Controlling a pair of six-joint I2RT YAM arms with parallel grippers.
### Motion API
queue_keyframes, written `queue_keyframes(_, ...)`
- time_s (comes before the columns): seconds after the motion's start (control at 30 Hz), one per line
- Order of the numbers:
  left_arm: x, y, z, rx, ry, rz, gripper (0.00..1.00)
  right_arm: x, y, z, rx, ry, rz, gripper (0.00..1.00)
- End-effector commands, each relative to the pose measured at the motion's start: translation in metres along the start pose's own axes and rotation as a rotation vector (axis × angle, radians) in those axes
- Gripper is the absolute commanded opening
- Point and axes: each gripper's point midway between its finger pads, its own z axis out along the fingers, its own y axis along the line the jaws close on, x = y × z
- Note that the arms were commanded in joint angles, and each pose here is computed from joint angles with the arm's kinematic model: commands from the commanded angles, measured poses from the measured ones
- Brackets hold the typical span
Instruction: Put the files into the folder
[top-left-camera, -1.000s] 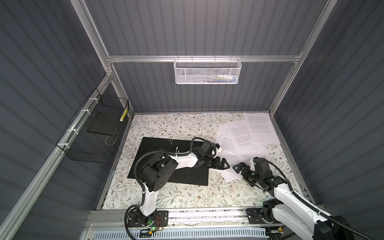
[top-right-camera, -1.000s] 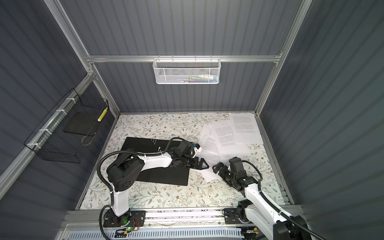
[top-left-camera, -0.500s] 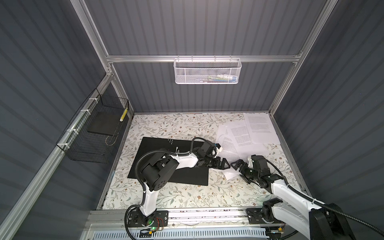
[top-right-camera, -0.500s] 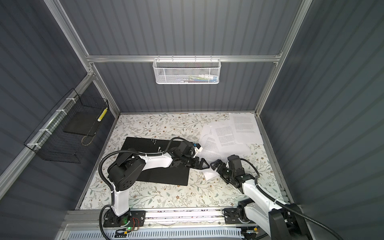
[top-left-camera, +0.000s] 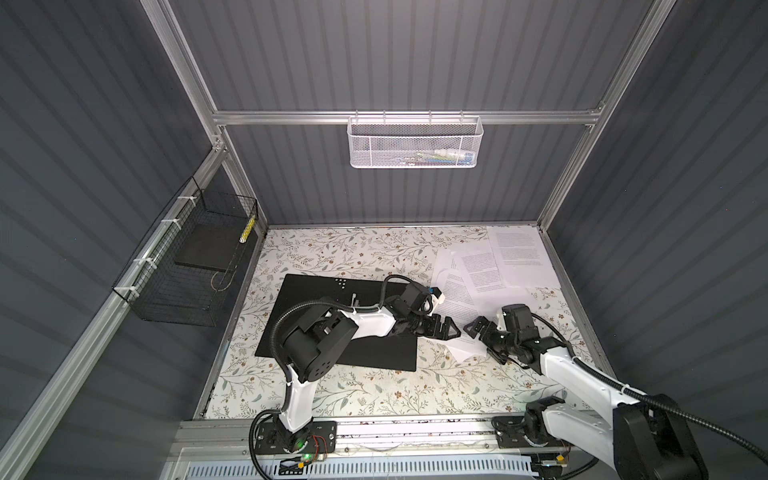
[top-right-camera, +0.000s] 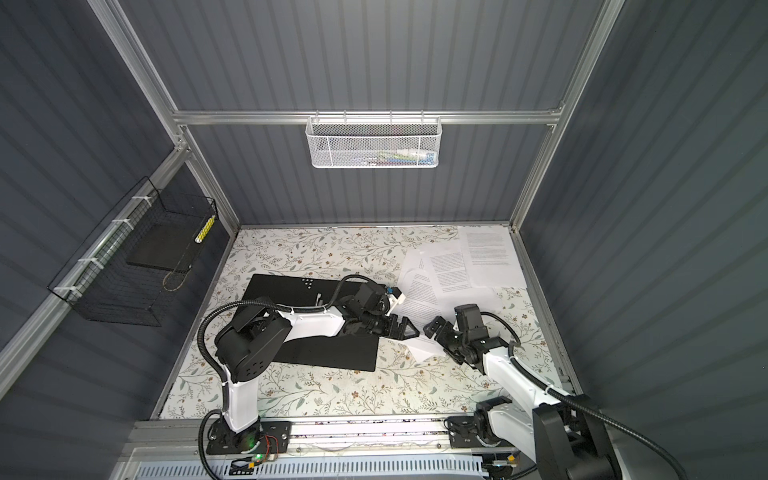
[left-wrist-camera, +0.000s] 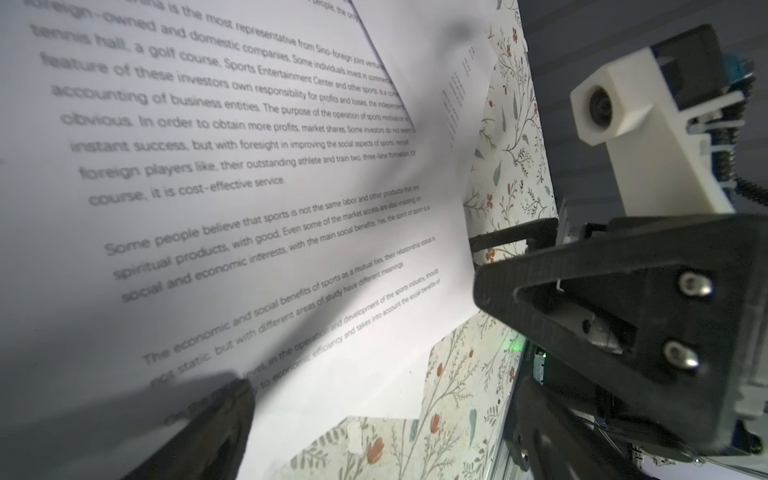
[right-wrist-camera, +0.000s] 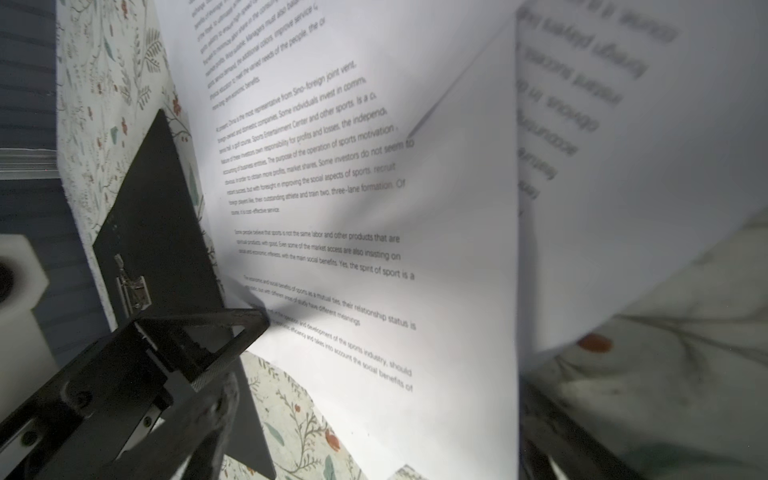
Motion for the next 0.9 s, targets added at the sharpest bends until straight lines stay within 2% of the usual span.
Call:
queue_keyframes(0.0,0.070,0.063,0.011,-0.180,0.186,-0.146,1.00,0.003,-0.015,0.001,0.107,0.051,-0.043,0.96)
queue_keyframes(0.47,0.078,0.070,0.016,-0.173,0.199,-0.150,1.00,-0.001,0.012,0.007,0.017,0.097,-0.003,0.92)
queue_keyframes(0.7,0.079,0.071,0.015,-0.171,0.198,-0.143,1.00,-0.019,0.022,0.001,-0.042,-0.001,-0.067,0.98)
queue_keyframes(0.87,0.081,0.070,0.013,-0.174,0.198,-0.136,1.00,-0.027,0.030,0.010,-0.089,0.006,-0.106,0.99)
